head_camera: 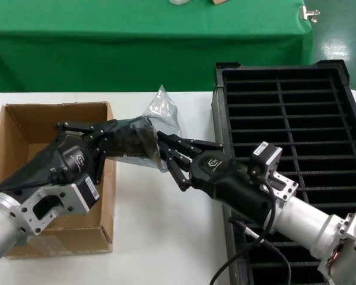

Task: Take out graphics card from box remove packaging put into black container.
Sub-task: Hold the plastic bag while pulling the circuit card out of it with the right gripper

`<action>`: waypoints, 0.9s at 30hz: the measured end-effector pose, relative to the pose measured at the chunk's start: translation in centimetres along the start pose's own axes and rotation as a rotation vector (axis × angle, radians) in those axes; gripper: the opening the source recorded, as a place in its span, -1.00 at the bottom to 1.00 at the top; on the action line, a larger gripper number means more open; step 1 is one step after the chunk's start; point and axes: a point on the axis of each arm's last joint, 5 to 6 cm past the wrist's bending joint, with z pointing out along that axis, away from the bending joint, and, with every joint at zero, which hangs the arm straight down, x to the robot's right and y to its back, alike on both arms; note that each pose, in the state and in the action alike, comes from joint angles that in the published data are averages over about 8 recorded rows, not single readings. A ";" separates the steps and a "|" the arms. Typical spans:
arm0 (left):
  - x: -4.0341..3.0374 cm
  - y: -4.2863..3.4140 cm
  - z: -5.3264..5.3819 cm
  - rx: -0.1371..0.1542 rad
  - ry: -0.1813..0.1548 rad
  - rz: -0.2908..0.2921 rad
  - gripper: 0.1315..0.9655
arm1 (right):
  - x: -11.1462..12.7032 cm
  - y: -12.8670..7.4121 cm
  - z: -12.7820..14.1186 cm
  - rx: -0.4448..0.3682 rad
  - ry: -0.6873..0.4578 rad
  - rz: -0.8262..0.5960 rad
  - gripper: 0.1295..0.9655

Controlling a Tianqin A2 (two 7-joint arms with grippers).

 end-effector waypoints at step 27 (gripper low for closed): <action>0.00 0.00 0.0 0.000 0.000 0.000 -0.98 | -0.7 0.4 0.8 -0.018 -0.025 -0.002 -0.38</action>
